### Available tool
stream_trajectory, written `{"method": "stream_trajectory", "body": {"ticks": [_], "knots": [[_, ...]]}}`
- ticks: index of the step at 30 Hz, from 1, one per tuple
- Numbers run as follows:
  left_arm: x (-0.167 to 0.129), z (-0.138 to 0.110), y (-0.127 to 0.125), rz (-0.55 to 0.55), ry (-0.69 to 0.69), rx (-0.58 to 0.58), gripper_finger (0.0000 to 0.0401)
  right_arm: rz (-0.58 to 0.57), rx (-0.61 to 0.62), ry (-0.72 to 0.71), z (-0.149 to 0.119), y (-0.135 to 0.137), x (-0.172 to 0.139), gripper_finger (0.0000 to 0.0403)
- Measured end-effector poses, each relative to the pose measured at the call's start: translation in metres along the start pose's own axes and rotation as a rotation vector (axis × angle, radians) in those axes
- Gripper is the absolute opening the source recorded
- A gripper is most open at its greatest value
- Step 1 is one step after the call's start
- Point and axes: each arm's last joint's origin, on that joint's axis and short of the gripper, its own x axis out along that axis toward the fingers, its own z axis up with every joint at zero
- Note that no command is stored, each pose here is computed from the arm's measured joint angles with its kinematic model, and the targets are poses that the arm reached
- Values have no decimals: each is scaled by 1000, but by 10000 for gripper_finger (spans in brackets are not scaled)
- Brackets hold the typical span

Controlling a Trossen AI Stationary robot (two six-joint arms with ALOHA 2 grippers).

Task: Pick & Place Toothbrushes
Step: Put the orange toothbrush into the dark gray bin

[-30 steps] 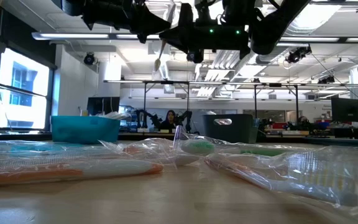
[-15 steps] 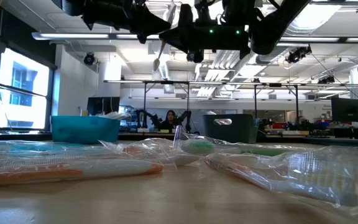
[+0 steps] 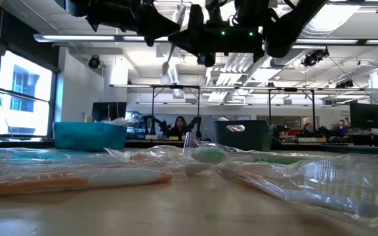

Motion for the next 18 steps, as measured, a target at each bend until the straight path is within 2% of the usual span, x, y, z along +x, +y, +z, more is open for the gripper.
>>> {"method": "stream_trajectory", "body": {"ticks": [4, 8, 18], "knots": [[0, 0, 0, -1, 2, -12, 116, 0, 0, 0, 0, 0, 0, 18], [0, 0, 0, -1, 1, -12, 146, 1, -1, 0, 0, 0, 0, 17], [0, 0, 0, -1, 1, -15, 157, 0, 19, 0, 0, 0, 0, 17]]}}
